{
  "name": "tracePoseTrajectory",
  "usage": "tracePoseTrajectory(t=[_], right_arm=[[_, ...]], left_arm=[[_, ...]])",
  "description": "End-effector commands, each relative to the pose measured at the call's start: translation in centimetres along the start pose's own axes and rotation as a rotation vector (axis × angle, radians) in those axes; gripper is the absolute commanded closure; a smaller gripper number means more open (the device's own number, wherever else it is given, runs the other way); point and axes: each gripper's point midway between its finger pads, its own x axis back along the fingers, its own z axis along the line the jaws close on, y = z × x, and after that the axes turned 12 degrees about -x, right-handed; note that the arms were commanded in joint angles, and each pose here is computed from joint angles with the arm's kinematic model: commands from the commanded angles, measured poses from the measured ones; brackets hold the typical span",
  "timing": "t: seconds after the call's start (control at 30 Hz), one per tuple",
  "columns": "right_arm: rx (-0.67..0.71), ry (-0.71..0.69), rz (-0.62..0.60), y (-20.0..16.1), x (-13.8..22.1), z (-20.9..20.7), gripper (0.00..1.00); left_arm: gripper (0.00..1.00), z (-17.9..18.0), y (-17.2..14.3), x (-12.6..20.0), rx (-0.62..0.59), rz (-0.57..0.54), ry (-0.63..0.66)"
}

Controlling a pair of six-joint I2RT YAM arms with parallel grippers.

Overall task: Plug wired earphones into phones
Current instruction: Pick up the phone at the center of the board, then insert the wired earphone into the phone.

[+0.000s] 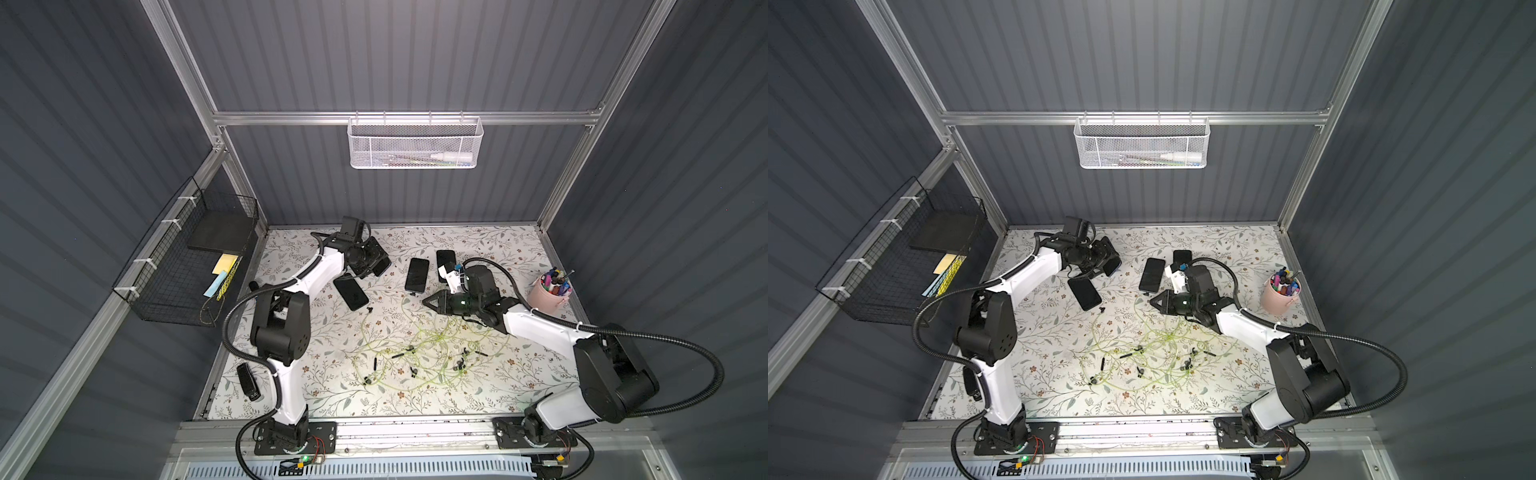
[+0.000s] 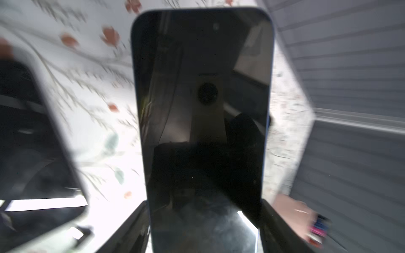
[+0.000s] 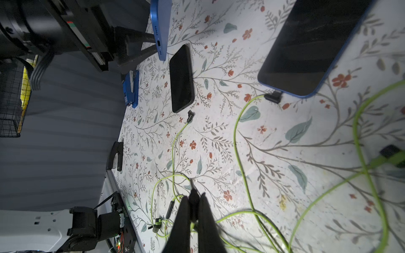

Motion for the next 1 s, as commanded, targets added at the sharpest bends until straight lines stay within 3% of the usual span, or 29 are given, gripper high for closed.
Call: tracePoseTrajectory(t=[0.0, 0.13, 0.27, 0.6, 0.97], right_arm=[[0.116, 0.003, -0.125, 1.9, 0.5, 2.1, 1.0], [0.277, -0.014, -0.246, 2.8, -0.1, 4.7, 1.0], [0.418, -0.029, -0.3, 2.9, -1.0, 6.8, 1.0], [0.456, -0.034, -0.361, 3.7, -1.3, 8.2, 1.0], [0.465, -0.016, -0.35, 4.2, -2.0, 9.2, 1.0]], left_arm=[[0.84, -3.6, -0.4, 2.0, 0.243, -0.019, -0.211], [1.0, -3.8, -1.9, 4.0, 0.347, -0.028, -0.218], [1.0, -4.5, -4.1, 4.5, 0.474, 0.016, -0.282], [1.0, -4.0, -5.8, 5.4, 0.499, 0.01, -0.273], [1.0, -4.2, -6.3, 5.3, 0.468, 0.018, -0.283]])
